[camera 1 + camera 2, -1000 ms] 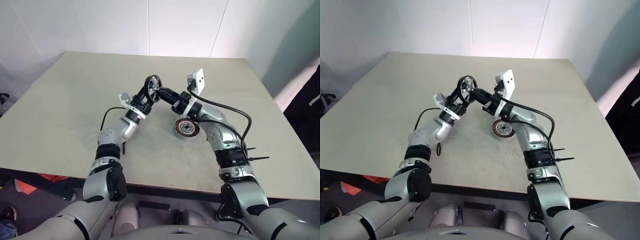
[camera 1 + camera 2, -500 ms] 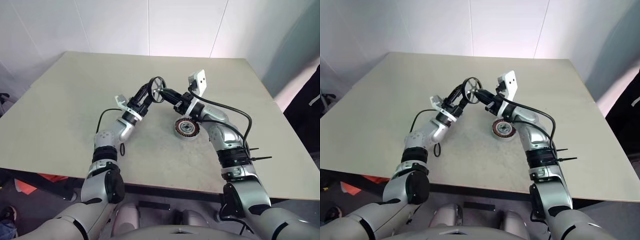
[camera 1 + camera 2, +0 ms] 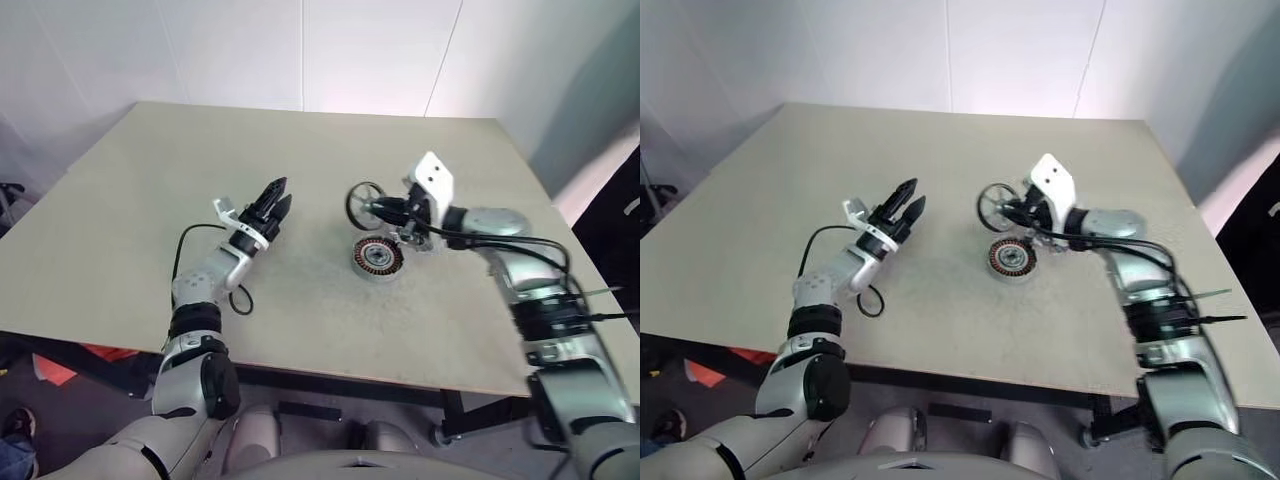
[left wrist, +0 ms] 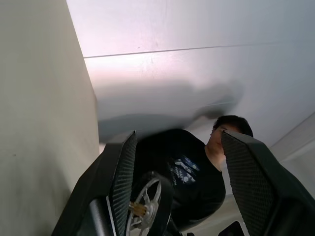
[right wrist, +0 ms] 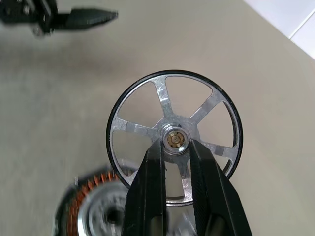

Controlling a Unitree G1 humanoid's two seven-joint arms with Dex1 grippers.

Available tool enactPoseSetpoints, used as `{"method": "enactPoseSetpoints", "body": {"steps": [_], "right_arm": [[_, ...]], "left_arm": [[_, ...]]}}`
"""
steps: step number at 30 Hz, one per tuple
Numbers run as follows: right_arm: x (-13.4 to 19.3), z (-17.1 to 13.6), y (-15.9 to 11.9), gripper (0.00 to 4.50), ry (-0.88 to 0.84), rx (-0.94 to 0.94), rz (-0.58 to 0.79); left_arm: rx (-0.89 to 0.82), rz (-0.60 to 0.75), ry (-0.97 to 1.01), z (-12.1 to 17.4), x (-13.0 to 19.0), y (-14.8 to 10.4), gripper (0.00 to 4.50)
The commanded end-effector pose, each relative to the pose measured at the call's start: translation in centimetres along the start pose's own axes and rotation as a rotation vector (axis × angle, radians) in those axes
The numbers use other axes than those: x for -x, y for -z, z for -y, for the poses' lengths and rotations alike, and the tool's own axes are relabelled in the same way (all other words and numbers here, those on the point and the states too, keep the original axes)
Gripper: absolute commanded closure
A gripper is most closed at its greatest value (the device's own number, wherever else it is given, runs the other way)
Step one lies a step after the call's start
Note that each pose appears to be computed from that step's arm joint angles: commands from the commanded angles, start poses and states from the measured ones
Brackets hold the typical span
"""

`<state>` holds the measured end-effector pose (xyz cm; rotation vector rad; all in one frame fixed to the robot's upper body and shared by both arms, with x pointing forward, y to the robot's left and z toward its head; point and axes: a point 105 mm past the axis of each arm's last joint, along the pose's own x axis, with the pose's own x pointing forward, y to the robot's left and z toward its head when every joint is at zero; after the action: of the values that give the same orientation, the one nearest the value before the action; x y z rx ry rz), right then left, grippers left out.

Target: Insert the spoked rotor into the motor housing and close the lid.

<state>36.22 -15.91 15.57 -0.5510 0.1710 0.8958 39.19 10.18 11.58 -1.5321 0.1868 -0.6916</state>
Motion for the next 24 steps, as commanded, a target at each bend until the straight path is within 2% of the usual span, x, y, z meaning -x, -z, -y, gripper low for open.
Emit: {"method": "enactPoseSetpoints", "body": {"steps": [1,5,10,24], "right_arm": [[2.1,0.4,-2.6,4.14,-0.073,0.191,-0.043],[2.5,-0.4,-1.8,4.14,-0.198,0.226,-0.136],[1.3,-1.8,-1.3,4.14,-0.28,0.164,-0.139],[-1.4,-1.2,1.8,4.14,-0.266,0.116,-0.215]], "left_arm": [[-0.046,-0.014,0.03,1.2,-0.3,0.0,1.61],[-0.056,-0.012,0.018,1.1,-0.4,0.2,1.61],[-0.064,-0.006,-0.006,0.8,0.0,0.4,1.61],[-0.096,0.0,-0.033,0.9,0.8,0.5,1.61]]}}
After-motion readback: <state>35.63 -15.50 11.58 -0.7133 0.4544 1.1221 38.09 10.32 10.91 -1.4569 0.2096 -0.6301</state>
